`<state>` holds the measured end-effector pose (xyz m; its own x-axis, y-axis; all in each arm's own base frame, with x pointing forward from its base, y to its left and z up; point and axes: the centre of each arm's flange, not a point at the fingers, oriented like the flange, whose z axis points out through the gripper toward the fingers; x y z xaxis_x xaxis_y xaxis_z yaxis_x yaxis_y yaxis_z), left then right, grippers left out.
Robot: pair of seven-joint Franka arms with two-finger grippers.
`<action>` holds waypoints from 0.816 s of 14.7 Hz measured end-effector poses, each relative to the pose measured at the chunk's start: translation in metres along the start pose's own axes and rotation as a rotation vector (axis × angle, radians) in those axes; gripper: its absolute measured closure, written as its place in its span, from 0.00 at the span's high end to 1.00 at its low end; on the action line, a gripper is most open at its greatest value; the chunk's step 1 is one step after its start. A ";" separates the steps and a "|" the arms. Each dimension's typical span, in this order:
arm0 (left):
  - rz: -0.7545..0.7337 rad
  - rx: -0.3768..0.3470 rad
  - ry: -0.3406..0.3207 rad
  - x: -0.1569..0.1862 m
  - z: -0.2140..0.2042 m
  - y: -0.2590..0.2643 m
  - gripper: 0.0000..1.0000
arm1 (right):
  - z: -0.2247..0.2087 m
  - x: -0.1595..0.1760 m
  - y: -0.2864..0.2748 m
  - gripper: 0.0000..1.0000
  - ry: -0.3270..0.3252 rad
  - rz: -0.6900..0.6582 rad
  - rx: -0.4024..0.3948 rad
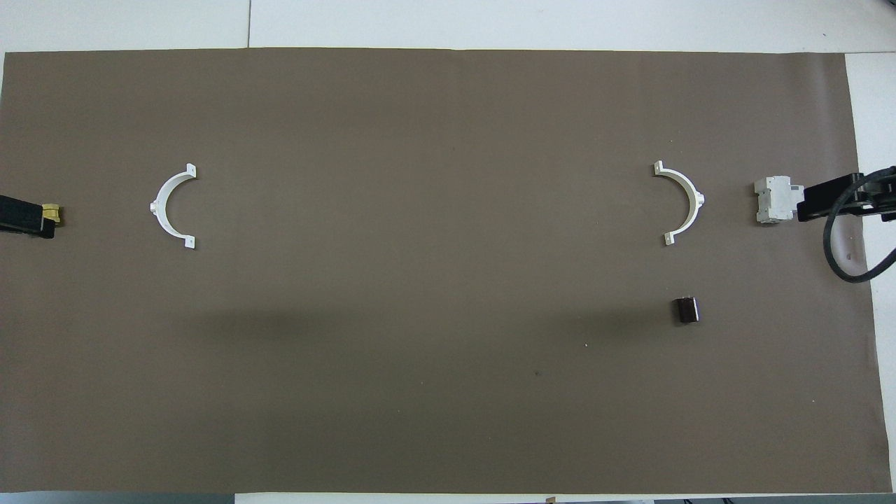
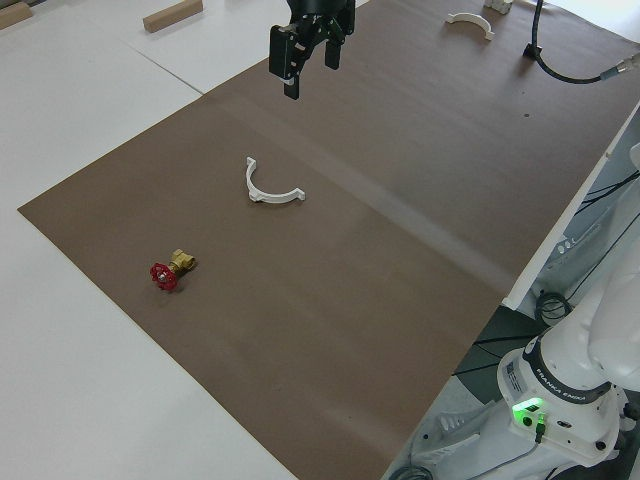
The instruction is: Assemble drain pipe with both arms
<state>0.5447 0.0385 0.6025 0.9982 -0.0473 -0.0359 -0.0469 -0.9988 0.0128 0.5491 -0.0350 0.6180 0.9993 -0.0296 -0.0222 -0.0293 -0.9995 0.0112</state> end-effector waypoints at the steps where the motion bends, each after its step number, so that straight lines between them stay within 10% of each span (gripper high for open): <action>1: 0.000 0.000 0.000 0.000 0.000 0.000 1.00 | 0.000 0.000 0.000 1.00 0.000 0.000 0.000; 12: 0.004 0.000 0.000 0.000 0.001 0.002 1.00 | 0.008 0.003 0.000 1.00 0.004 0.000 0.008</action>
<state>0.5450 0.0365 0.6015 0.9981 -0.0510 -0.0356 -0.0506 -0.9986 0.0127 0.5515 -0.0354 0.6100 0.9994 -0.0294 -0.0184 -0.0294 -0.9996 0.0032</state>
